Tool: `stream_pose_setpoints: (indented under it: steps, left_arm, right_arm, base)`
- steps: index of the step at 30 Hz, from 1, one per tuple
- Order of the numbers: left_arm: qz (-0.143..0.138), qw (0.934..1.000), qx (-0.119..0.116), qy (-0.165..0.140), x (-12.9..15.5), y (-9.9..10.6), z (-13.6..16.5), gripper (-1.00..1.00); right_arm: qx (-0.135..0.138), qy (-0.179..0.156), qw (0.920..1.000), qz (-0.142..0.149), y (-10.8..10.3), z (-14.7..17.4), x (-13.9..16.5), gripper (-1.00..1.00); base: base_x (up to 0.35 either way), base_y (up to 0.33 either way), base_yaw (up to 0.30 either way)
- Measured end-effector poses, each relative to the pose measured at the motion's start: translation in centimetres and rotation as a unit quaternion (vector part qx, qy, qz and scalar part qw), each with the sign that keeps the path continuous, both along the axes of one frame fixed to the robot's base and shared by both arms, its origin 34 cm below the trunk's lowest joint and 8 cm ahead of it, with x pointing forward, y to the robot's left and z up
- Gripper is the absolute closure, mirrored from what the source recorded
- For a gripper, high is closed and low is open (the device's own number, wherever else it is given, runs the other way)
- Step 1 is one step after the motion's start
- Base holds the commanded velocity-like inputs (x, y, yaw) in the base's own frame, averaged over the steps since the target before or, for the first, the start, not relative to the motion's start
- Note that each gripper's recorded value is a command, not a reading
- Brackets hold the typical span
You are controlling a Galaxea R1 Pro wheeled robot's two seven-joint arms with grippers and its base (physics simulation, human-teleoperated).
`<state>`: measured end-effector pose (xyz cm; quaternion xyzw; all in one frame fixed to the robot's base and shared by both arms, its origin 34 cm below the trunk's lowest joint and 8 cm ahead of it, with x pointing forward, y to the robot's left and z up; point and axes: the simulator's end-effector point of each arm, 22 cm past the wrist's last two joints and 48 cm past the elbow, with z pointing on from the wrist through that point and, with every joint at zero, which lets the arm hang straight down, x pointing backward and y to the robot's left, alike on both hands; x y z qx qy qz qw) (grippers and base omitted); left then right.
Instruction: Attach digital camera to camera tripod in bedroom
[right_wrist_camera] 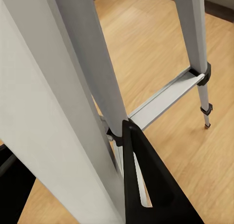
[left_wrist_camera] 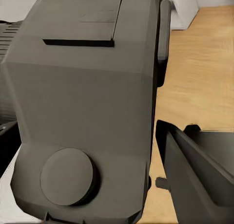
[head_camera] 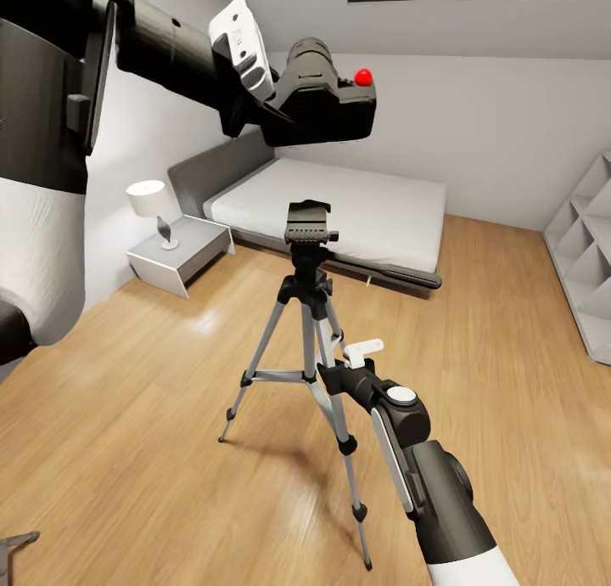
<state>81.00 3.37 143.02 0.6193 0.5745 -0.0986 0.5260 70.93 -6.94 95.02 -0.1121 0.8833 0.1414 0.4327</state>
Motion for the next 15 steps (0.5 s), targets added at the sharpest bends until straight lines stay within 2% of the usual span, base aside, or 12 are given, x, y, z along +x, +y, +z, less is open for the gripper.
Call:
stream_pose_setpoints:
  steps: [5,12,15]
  left_arm:
    - [0.001,0.9995,0.03,-0.014,-0.2,-1.0,-1.1,1.0]
    - [0.003,0.9993,0.033,-0.018,-0.2,-1.1,-1.3,1.0]
    - [0.003,0.9993,0.036,0.013,-0.3,-0.7,-3.1,1.0]
  right_arm:
    - [0.0,0.0,1.0,0.0,0.0,0.0,0.0,1.0]
    - [0.0,0.001,1.0,0.0,0.0,-0.1,0.0,1.0]
    - [-0.002,0.0,1.0,0.005,0.0,-0.1,-0.1,1.0]
  base:
    - [0.0,0.0,0.0]
    - [0.0,0.0,0.0]
    - [0.0,0.0,0.0]
